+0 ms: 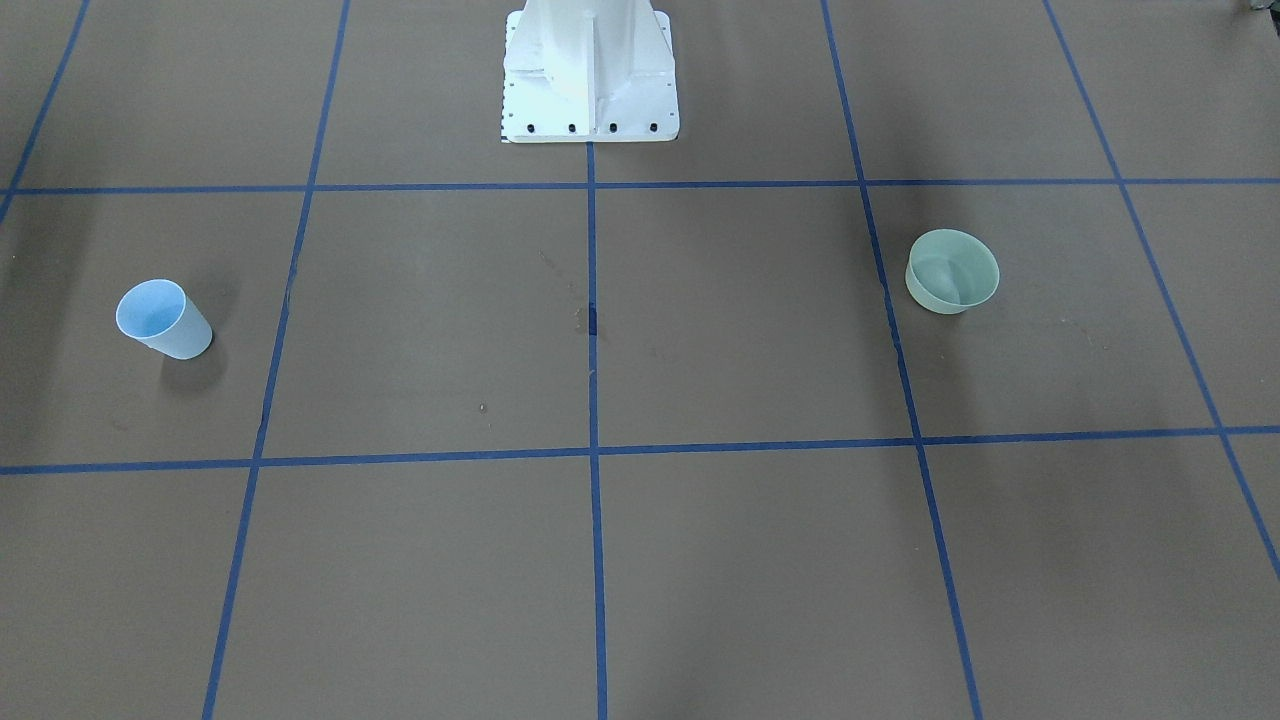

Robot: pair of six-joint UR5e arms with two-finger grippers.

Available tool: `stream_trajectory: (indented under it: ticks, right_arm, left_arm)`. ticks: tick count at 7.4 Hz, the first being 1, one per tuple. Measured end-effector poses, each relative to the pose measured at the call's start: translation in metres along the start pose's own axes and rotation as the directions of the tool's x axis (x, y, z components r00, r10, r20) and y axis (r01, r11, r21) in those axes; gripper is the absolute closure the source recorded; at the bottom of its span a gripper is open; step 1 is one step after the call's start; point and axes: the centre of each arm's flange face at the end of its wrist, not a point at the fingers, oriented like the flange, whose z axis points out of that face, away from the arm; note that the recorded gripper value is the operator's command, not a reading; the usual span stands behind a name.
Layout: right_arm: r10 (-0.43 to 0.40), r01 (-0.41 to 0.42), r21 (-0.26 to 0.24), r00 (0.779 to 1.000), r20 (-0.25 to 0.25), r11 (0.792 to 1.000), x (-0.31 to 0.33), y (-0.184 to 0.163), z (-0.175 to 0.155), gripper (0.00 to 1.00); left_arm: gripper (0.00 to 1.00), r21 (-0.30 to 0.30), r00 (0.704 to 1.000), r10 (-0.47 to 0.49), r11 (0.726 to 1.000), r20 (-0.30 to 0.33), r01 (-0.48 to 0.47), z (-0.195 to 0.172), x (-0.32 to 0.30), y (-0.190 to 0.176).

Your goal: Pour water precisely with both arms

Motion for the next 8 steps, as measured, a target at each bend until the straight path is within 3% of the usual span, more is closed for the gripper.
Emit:
stream_trajectory:
  ticks: [5,8]
  right_arm:
    - [-0.006,0.006,0.004,1.0,0.002,1.0,-0.004,-0.002,-0.002,0.0]
    - [-0.015,0.015,0.008,1.0,0.013,1.0,-0.009,-0.007,-0.004,0.0]
  left_arm:
    - [0.0,0.031,0.999,0.04,0.999,0.009,-0.04,-0.012,0.012,-0.006]
    - [0.0,0.116,0.993,0.115,0.986,0.029,-0.118,-0.023,0.021,-0.021]
